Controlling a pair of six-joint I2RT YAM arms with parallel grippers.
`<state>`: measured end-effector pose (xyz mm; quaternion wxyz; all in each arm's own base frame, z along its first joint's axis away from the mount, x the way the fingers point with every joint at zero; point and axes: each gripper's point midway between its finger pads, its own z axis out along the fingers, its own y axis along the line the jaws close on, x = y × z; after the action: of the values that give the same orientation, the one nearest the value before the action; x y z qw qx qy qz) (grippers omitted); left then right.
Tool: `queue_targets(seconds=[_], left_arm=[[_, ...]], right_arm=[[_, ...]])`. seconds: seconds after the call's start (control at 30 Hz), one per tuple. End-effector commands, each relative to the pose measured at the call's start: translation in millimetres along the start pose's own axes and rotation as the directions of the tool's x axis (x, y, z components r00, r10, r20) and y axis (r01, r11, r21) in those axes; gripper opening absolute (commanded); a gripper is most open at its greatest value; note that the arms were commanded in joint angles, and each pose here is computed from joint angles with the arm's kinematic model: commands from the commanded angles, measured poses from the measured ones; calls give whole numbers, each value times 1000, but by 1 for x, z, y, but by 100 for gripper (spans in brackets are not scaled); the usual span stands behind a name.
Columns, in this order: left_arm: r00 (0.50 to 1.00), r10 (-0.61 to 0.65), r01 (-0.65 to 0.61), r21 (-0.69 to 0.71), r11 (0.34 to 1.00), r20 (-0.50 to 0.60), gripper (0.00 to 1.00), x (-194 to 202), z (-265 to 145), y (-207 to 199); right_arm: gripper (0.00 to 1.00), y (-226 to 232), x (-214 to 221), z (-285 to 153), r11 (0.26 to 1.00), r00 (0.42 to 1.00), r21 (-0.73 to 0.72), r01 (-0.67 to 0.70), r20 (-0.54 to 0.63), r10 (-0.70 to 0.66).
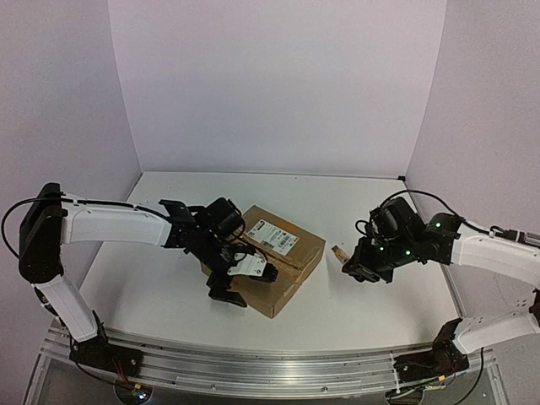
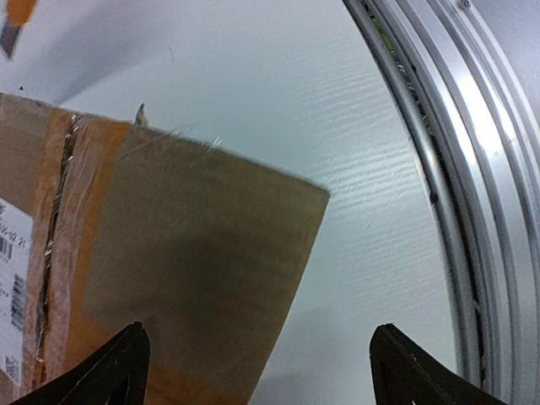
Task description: Unpack the express box
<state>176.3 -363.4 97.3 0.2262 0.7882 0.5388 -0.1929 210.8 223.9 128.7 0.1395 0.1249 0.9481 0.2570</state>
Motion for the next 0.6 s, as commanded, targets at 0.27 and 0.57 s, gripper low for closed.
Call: queue_targets(seconds=[0.27, 0.57], left_arm=[[996, -40, 23, -214, 977, -78, 87, 82, -76, 146], [912, -269, 171, -309, 935, -309, 73, 225, -65, 158]], right_arm=[[0, 20, -3, 24, 996, 998, -74, -53, -37, 51], [0, 56, -31, 46, 994, 999, -99, 36, -35, -39]])
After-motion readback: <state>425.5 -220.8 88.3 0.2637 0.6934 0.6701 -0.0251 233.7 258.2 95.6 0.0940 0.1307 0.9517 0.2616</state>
